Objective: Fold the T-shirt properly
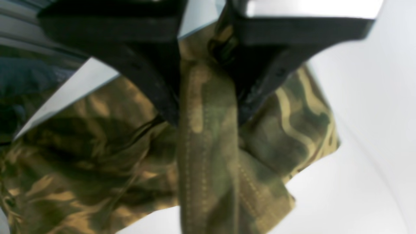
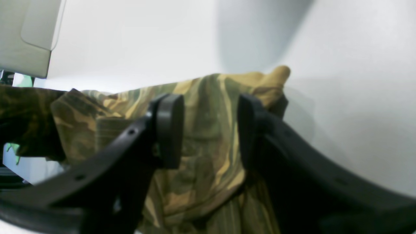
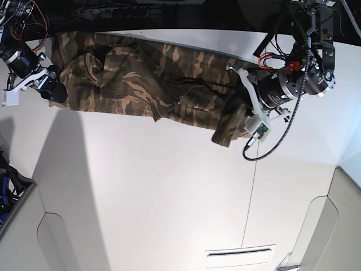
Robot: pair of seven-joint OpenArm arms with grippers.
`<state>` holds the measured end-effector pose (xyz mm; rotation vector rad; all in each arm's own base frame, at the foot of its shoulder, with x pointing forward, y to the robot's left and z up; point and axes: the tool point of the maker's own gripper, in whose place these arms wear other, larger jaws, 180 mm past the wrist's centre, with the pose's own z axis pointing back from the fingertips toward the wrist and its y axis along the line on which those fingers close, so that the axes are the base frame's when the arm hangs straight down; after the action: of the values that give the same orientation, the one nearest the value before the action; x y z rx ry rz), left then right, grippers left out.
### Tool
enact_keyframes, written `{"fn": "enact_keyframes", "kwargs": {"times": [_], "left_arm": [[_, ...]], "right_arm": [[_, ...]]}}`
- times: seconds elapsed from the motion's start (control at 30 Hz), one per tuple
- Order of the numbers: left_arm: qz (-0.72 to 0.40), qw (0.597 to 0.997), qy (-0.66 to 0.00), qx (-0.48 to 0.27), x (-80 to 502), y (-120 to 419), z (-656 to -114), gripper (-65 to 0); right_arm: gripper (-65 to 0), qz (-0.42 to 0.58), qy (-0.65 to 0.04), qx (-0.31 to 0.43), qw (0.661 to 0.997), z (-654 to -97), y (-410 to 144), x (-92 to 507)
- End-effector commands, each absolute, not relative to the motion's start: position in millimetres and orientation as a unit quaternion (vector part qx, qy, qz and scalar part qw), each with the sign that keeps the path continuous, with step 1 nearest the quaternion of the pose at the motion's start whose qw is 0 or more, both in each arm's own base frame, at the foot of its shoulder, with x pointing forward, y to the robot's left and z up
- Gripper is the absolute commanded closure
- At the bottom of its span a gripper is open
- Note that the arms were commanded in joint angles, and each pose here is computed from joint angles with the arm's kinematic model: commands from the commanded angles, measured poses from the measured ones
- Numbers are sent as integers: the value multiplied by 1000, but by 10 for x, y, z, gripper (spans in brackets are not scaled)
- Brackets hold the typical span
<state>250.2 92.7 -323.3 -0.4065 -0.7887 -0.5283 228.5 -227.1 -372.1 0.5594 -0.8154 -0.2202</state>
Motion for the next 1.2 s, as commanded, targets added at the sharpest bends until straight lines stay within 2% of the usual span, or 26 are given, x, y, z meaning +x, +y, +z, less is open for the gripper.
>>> {"fn": "enact_keyframes", "kwargs": {"times": [0.0, 0.1, 0.17, 0.27, 0.3, 0.33, 0.57, 0.73, 0.8, 0.93, 1.17], "left_arm": [[-255, 857, -398, -203, 2556, 842, -3138, 0], [-257, 858, -389, -216, 2521, 674, -3225, -4], [-254, 859, -379, -232, 2484, 572, -3298, -106], [-243, 857, -376, -255, 2470, 452, -3373, -301], [-238, 855, -378, -262, 2475, 414, -3381, -337], [-234, 853, -381, -269, 2480, 378, -3380, -348], [-201, 834, -396, -326, 2484, 86, -3245, -347], [-191, 829, -401, -341, 2491, -18, -3199, -347], [-192, 827, -403, -342, 2491, -30, -3192, -347], [-191, 827, -401, -346, 2486, -51, -3218, -347], [-176, 833, -390, -350, 2489, -36, -3363, -346]], "right_arm": [[-270, -95, -413, 266, 866, -3588, -2316, 2357], [-270, -95, -413, 267, 866, -3587, -2311, 2356], [-270, -95, -413, 268, 865, -3583, -2310, 2359], [-270, -96, -418, 274, 861, -3552, -2296, 2369], [-270, -95, -420, 276, 860, -3534, -2289, 2375], [-270, -93, -422, 276, 859, -3512, -2282, 2383], [-270, -42, -451, 267, 850, -3174, -2141, 2457], [-266, 1, -486, 261, 834, -2826, -1958, 2499], [-217, 11, -498, 267, 825, -2710, -1845, 2490], [0, 21, -507, 284, 813, -2603, -1636, 2459], [0, 64, -473, 360, 802, -2688, -954, 2401]]}}
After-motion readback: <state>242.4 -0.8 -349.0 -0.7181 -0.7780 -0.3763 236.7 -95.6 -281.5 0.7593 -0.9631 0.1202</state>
